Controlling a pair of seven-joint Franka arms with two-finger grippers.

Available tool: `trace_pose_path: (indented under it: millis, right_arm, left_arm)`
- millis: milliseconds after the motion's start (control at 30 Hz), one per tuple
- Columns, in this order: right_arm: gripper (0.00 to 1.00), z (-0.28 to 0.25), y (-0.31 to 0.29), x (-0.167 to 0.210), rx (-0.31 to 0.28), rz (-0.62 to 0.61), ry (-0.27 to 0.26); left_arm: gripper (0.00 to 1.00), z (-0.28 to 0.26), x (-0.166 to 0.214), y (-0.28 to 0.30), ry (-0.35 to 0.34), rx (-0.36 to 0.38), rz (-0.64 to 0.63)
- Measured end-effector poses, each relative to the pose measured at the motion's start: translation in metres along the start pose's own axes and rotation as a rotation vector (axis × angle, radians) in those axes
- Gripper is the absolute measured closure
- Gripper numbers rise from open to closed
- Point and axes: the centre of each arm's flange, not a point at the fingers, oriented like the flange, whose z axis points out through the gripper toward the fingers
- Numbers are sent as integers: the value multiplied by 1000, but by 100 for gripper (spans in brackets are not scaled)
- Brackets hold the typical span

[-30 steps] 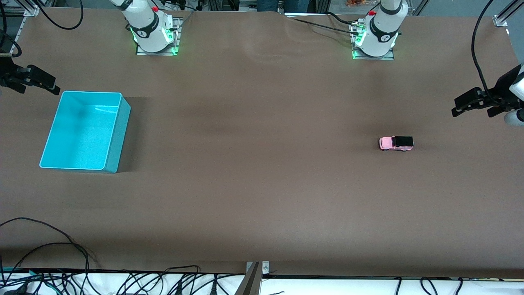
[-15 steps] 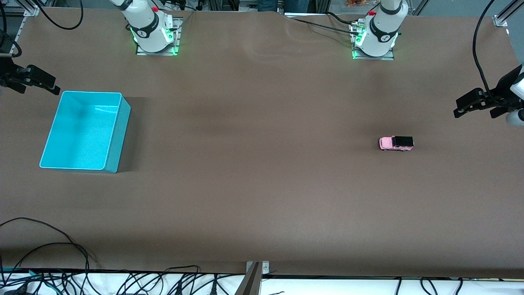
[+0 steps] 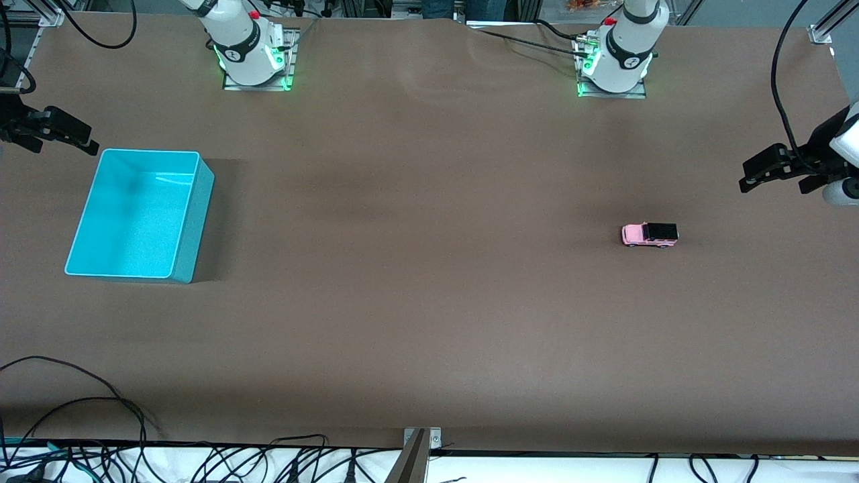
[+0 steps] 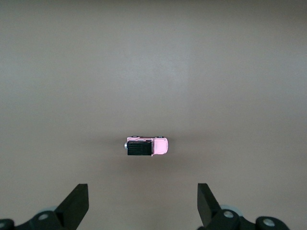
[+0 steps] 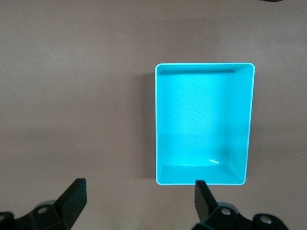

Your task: Wind and store pink jeep toy

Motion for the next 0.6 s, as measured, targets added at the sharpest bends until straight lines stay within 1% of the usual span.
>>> trace_pose_path:
  millis: [599]
  right_arm:
    - [0, 0, 0, 0, 0, 0, 0]
  left_arm:
    - [0, -4, -2, 0, 7, 0, -1]
